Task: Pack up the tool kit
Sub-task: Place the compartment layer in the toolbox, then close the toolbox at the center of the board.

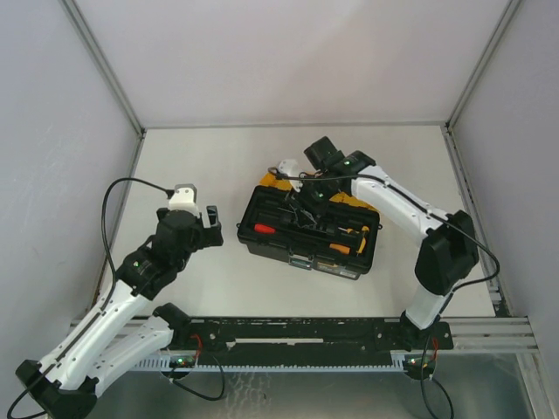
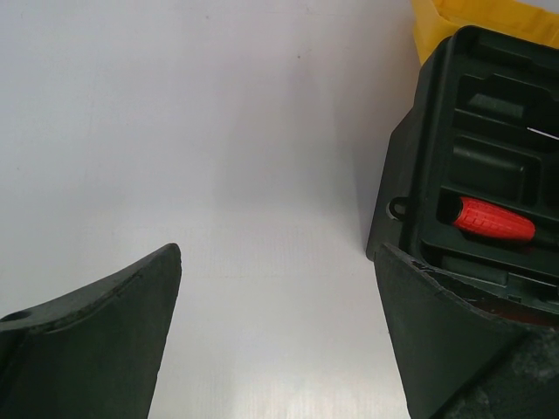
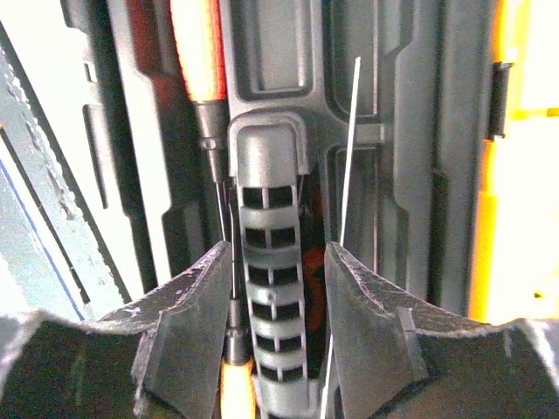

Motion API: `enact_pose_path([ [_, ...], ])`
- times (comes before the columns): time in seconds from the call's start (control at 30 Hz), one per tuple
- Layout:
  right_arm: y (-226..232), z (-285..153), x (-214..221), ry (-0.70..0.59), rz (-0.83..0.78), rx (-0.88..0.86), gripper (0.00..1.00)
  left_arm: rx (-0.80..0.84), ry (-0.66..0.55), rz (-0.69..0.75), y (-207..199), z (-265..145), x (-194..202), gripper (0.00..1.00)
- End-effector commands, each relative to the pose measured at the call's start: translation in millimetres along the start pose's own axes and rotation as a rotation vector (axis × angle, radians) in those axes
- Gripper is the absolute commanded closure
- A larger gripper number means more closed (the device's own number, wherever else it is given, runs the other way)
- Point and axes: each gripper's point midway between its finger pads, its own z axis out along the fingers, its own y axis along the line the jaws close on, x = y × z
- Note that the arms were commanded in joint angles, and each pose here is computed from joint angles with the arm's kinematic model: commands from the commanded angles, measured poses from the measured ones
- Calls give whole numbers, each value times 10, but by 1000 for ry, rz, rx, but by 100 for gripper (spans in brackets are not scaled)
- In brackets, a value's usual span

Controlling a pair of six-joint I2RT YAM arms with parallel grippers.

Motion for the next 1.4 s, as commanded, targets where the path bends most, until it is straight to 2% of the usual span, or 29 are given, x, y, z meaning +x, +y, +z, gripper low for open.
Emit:
enact_pose_path([
  [0.0,2,-405,-336,-155,-39,81,54,24,-32,-23,-43,-6,-75,5],
  [0.13,-20,-502,-370,-171,-19,122,52,28,-30,-25,-49,-6,-69,5],
  [0.2,-85,-629,-441,-235,11,168,51,34,-29,-27,-62,-3,-61,5],
  [0.27,-288,-865,-525,-350,107,246,49,45,-26,-33,-83,-2,-54,5],
  [0.33,-673,-1275,-508,-500,308,361,41,57,-28,-46,-106,-2,-48,5],
  [0.47,-1170,-1680,-106,-693,719,387,31,110,-38,-86,-212,8,-47,3],
  [0.57,-1507,-1704,309,-753,1023,397,30,159,-47,-127,-327,26,-78,1],
  [0.6,-1585,-1591,495,-744,1123,381,30,174,-50,-150,-374,39,-100,0],
  [0.7,-1781,-1430,763,-775,1324,297,30,228,-45,-193,-515,60,-129,0],
  [0.83,-1968,-1294,887,-859,1450,140,23,288,-21,-220,-667,77,-131,0],
  [0.9,-2070,-1263,954,-882,1497,149,20,306,-18,-222,-708,82,-139,0],
  [1.07,-2234,-1141,1122,-913,1605,104,19,342,3,-199,-797,109,-111,0],
  [1.27,-2294,-870,1443,-877,1747,131,19,371,59,-155,-903,227,28,1],
  [1.37,-2316,-787,1484,-877,1751,112,19,390,94,-133,-965,281,101,1],
])
